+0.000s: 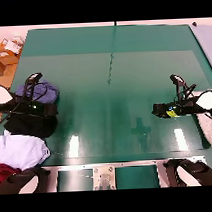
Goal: Fold the shirts.
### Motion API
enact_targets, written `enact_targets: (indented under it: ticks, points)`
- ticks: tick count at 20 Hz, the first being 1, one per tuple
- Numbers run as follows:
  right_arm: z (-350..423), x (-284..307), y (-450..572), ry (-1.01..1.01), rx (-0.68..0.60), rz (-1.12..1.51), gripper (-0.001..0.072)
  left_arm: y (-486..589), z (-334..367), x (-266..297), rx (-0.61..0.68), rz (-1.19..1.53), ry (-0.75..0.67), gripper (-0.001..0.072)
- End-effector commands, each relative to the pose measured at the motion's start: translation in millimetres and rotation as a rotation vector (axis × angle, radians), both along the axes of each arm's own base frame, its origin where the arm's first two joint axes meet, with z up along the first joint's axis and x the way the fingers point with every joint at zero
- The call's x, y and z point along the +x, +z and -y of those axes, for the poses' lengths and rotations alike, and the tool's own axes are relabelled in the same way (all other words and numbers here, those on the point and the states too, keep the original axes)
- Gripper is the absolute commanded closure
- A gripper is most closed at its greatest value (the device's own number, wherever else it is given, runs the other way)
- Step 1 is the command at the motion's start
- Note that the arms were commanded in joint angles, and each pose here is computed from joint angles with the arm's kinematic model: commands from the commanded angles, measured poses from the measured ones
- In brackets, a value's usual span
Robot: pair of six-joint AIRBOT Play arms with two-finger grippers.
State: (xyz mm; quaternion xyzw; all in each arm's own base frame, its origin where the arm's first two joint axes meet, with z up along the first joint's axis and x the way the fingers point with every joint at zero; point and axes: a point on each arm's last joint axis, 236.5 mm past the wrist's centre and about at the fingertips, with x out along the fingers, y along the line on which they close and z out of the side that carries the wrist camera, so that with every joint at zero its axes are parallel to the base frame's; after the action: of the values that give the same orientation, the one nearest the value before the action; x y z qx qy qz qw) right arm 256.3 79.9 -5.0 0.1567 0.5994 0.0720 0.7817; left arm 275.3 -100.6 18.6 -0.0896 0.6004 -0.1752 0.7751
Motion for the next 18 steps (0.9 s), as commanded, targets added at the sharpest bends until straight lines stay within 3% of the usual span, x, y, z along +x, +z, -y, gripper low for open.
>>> enact_targets:
  ticks: [1,4,5,6,7,9,11,14,18]
  points:
    - [-0.3,-0.1,0.1,0.000,0.001,0.000,0.0690,0.5,-0.3,1.1,0.001,0.005,0.002,0.0687]
    - [-0.3,-0.1,0.1,0.000,0.001,0.000,0.0691,-1.4,-7.2,5.2,0.032,0.023,0.005,0.0685]
    - [-0.3,-0.1,0.1,0.000,0.001,0.000,0.0691,-3.7,-18.4,11.2,0.084,0.050,0.008,0.0599]
    - [-0.3,-0.1,0.1,0.000,0.001,0.000,0.0691,-6.1,-35.5,19.3,0.160,0.085,0.014,0.0181]
    - [-0.3,-0.1,0.1,0.000,0.001,0.000,0.0691,-6.7,-58.5,30.7,0.249,0.124,0.063,-0.0012]
    - [-0.3,-0.1,0.1,0.000,0.001,0.000,0.0691,1.1,-110.6,56.4,0.464,0.233,0.125,-0.0009]
    - [-0.3,-0.1,0.1,0.000,0.001,0.000,0.0691,4.2,-146.9,76.4,0.568,0.293,0.183,-0.0009]
    - [-0.3,-0.1,0.1,0.000,0.001,0.000,0.0691,-25.4,-189.1,91.4,0.584,0.257,0.264,-0.0009]
    - [-0.3,-0.1,0.1,0.000,0.001,0.000,0.0691,-66.4,-187.1,125.1,0.528,0.293,0.229,-0.0008]
